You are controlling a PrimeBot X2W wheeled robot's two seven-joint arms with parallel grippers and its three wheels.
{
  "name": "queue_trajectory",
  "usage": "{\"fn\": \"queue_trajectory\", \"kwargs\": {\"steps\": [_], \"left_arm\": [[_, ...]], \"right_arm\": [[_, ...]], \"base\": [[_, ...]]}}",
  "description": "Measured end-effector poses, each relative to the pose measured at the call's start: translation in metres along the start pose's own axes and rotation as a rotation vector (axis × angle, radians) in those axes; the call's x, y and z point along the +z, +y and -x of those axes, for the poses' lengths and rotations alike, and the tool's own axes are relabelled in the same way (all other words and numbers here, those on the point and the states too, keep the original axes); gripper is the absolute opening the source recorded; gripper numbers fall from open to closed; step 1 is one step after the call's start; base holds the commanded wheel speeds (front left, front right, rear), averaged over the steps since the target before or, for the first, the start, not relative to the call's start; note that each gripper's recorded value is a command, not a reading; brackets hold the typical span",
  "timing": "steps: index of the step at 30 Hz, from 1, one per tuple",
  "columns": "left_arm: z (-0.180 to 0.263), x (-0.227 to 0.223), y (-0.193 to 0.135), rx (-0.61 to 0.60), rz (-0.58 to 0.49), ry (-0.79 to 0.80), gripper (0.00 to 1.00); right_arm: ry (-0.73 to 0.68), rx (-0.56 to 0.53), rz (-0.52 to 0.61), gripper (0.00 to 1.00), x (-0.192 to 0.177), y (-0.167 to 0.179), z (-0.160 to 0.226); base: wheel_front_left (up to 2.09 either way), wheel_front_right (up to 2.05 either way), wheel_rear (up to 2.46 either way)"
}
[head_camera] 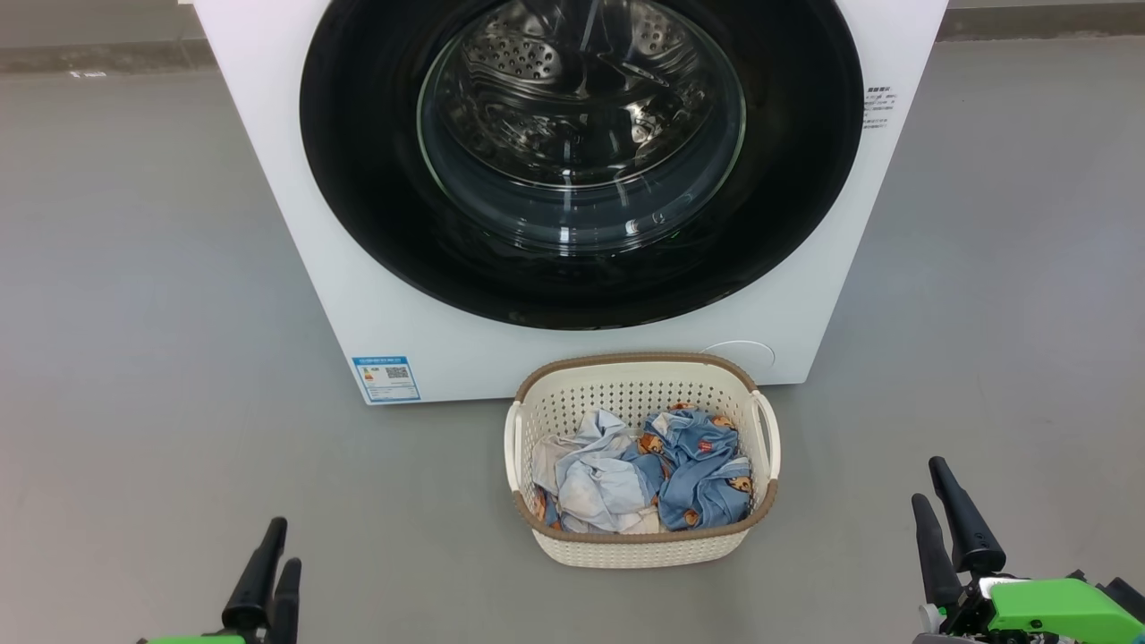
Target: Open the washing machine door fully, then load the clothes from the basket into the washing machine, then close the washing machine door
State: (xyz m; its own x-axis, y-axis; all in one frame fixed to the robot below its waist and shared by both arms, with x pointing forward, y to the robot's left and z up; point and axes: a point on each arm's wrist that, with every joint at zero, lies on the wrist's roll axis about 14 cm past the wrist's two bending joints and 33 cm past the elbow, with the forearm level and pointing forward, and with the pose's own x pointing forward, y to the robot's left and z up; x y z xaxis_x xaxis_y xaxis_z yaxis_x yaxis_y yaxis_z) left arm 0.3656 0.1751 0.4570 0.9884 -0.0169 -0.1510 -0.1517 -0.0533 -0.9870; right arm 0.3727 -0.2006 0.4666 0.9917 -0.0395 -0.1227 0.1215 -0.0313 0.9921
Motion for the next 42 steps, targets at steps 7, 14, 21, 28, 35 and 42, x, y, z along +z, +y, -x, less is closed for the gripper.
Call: {"fn": "queue_trajectory", "kwargs": {"steps": [7, 14, 21, 28, 35, 42], "left_arm": [[-0.003, -0.003, -0.007, -0.02, -0.012, 0.001, 1.0], [-0.006, -0.005, -0.015, -0.043, -0.057, -0.001, 1.0], [-0.008, -0.006, -0.021, -0.06, -0.114, -0.001, 1.0], [-0.011, -0.01, -0.027, -0.077, -0.209, 0.007, 1.0], [-0.013, -0.01, -0.033, -0.096, -0.282, -0.003, 1.0], [-0.014, -0.01, -0.035, -0.107, -0.372, -0.011, 1.0]], "right_arm": [[-0.004, 0.013, 0.011, 1.0, -0.002, 0.005, -0.002], [-0.004, 0.037, 0.045, 1.0, -0.005, 0.013, -0.006], [0.006, 0.059, 0.111, 1.0, -0.008, 0.021, -0.008], [0.014, 0.086, 0.181, 1.0, -0.012, 0.03, -0.012], [0.014, 0.094, 0.24, 1.0, -0.014, 0.032, -0.012], [0.018, 0.143, 0.344, 1.0, -0.019, 0.046, -0.016]], "base": [[0.0, 0.0, 0.0], [0.0, 0.0, 0.0], [0.0, 0.0, 0.0], [0.0, 0.0, 0.0], [0.0, 0.0, 0.0], [0.0, 0.0, 0.0]]}}
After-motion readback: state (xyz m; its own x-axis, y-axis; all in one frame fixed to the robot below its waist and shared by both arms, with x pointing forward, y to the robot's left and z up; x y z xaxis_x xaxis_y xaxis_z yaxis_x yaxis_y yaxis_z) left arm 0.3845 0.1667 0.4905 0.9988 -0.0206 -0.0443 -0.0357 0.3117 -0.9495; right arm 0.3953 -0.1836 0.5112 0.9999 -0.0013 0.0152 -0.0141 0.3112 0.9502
